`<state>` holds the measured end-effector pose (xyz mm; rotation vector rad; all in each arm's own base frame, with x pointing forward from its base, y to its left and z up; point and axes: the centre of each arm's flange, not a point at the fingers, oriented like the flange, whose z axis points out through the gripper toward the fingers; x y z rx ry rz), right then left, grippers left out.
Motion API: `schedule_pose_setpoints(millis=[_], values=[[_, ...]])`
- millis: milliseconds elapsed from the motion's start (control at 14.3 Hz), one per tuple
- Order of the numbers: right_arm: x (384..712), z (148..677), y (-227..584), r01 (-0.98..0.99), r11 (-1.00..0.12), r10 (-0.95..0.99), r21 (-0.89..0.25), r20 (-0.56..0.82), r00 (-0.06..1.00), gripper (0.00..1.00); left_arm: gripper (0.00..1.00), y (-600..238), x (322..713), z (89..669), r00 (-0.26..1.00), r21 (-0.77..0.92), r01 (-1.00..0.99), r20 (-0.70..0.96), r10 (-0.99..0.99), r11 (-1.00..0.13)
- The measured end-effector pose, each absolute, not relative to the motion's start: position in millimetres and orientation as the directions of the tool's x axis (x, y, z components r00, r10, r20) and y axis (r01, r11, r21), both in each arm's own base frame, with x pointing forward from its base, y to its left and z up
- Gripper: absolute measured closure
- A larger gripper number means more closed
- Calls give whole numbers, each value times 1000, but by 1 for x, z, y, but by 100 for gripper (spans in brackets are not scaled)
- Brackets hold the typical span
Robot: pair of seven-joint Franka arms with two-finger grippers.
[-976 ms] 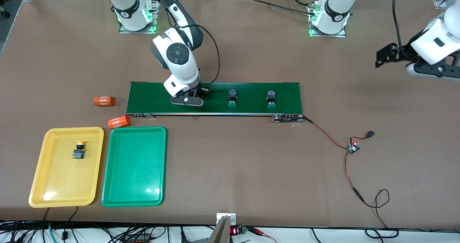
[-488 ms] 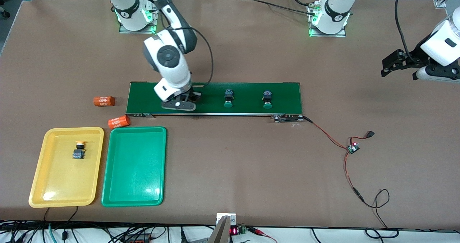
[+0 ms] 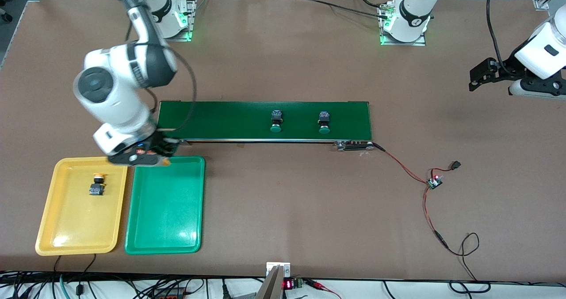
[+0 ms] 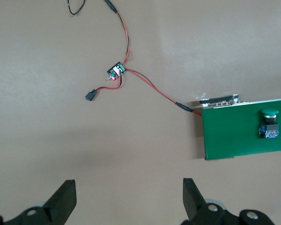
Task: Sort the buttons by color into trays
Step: 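Lower the yellow button into the yellow tray and open the right gripper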
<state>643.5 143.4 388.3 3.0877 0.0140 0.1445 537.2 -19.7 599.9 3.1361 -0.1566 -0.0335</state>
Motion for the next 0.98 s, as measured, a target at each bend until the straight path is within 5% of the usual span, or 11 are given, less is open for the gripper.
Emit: schedule_pose_setpoints(millis=[418, 976], values=[[664, 313, -29, 8, -996, 6, 88, -15, 1000, 67, 0, -19, 536, 601, 995, 3, -99, -31, -99, -995], [674, 247, -91, -13, -993, -6, 115, 61, 998, 67, 0, -19, 536, 602, 995, 2, -99, -30, -99, -995]])
